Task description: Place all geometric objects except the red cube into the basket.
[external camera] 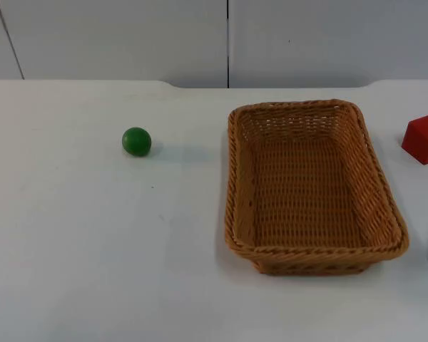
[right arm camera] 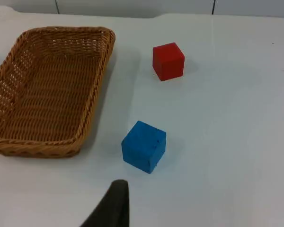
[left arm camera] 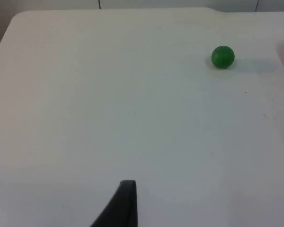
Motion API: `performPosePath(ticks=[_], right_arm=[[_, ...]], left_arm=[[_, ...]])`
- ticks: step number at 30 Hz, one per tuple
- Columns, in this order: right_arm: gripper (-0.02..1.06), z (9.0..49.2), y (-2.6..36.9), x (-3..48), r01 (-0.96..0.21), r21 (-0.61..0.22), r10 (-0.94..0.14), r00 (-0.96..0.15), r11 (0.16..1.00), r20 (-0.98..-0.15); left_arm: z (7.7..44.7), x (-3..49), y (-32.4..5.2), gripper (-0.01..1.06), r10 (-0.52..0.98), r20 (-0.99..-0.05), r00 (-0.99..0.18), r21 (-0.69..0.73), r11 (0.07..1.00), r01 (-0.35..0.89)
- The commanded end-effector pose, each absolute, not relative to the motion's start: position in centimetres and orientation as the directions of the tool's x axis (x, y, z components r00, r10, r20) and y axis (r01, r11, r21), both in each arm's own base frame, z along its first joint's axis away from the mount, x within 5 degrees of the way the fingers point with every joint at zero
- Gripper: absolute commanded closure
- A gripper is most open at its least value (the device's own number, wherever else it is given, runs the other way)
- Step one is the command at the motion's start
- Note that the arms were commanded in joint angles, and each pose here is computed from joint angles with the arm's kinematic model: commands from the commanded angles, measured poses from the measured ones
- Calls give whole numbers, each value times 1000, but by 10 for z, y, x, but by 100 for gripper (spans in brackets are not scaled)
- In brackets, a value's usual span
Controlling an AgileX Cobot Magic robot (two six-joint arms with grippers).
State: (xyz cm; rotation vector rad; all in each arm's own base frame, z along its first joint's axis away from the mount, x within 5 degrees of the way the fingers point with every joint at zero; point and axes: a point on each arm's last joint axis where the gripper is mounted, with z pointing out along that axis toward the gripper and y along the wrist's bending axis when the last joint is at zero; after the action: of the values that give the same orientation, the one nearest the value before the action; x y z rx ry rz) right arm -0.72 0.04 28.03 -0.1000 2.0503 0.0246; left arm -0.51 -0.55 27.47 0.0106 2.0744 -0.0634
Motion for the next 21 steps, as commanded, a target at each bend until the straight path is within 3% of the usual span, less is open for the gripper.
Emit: performPosePath(ticks=[1,11,16,21], right_arm=[[-1,287,2,-9,-83,-12,-46,-417,996,-908],[-1,333,6,36,-91,14,-26,-427,996,-904],[-1,348,8,89,-87,21,-28,-529,996,-848],[-1,342,10,128,-83,25,-30,-609,996,-793]], left_arm=[[276,-5,-6,0,-32,-886,-463,-54,998,34],[308,36,-9,0,-59,-840,-540,-98,994,44],[324,77,-8,0,-58,-782,-620,-99,995,33],[314,111,-7,0,-63,-710,-701,-104,994,17]])
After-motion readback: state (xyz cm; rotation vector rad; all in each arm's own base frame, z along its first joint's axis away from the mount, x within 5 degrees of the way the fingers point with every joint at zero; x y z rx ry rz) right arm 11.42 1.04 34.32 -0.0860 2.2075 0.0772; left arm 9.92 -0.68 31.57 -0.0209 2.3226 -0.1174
